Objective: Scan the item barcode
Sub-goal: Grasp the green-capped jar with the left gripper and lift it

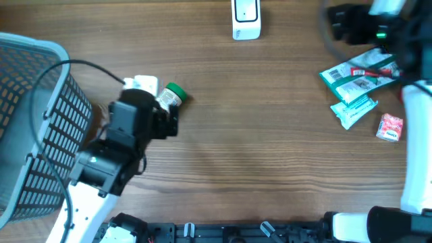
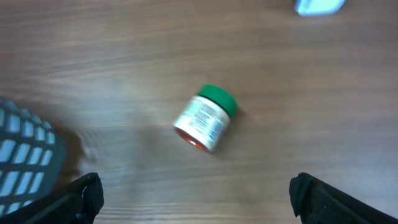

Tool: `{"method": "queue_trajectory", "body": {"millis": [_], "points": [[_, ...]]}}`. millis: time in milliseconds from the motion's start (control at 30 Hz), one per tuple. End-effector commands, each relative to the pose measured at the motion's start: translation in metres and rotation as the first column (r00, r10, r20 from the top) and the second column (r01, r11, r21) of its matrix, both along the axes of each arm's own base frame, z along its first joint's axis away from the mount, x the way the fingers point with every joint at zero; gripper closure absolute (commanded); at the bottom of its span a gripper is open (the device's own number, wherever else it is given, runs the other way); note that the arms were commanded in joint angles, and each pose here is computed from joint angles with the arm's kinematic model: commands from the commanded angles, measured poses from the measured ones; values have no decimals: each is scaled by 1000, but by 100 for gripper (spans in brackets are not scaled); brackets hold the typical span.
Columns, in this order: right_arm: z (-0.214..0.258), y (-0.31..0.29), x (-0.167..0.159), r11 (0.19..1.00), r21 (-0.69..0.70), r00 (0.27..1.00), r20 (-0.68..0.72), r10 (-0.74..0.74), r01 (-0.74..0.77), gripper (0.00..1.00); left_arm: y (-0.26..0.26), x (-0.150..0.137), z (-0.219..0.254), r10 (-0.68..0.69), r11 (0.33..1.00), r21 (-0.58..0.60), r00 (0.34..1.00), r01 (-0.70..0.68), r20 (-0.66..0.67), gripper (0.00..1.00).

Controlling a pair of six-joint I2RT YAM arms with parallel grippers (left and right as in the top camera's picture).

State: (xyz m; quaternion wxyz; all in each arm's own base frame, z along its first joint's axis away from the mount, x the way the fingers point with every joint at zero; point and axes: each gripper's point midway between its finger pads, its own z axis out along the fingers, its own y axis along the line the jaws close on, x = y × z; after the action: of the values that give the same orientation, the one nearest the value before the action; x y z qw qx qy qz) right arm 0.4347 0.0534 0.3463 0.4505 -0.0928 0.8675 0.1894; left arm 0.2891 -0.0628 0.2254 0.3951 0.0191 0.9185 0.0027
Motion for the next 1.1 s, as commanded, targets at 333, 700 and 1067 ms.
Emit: {"method": "queue_trajectory", "body": {"millis": [333, 700, 1067], "points": [[-164, 185, 17, 896, -41, 874, -246, 420, -442, 29, 47, -11, -21, 10, 929, -367, 994, -50, -110, 0], [-181, 191, 28, 903, -26, 876, -254, 410, -430, 42, 52, 20, -130, 19, 889, -398, 889, -224, -457, 96], [-246, 271, 12, 790, 174, 746, -262, 612, -588, 96, 49, 35, -171, 254, 810, -378, 849, -449, -464, 96]]}}
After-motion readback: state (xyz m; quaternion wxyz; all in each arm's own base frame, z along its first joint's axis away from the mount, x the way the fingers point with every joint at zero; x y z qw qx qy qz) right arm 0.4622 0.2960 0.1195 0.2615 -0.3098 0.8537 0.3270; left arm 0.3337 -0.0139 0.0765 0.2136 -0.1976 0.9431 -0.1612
